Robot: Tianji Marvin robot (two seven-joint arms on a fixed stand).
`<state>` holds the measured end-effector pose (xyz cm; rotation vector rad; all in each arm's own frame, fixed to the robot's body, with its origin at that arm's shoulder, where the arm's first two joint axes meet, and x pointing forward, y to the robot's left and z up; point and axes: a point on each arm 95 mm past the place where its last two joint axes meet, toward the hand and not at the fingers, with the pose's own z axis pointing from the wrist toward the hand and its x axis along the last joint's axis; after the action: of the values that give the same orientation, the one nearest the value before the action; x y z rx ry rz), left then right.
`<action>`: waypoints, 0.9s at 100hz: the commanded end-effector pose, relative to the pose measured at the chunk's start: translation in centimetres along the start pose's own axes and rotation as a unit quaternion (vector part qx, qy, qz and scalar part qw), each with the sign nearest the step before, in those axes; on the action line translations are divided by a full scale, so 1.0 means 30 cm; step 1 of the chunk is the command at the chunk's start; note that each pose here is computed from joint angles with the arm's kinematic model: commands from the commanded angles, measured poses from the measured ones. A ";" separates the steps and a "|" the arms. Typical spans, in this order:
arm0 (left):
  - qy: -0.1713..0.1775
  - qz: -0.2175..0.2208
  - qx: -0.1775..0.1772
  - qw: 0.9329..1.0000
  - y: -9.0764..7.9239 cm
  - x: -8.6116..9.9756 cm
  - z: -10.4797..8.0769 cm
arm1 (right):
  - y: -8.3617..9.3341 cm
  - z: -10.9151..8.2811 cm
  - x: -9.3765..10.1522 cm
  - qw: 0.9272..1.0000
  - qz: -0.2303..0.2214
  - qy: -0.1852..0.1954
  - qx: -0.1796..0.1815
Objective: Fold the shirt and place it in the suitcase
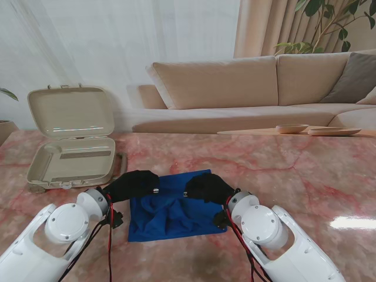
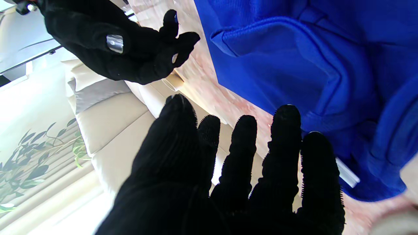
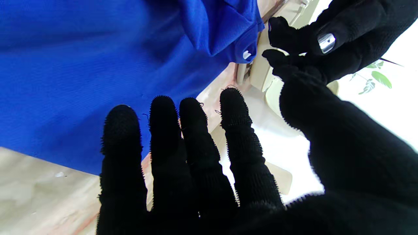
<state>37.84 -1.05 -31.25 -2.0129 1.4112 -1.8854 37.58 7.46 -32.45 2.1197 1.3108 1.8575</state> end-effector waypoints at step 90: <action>-0.075 0.048 -0.113 0.990 0.089 -0.185 -0.103 | -0.043 -0.066 -0.217 0.996 0.005 -0.070 0.055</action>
<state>35.22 1.97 -35.41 -2.0645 1.7050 -1.6080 36.37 4.15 -36.48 2.2200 1.3908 1.7053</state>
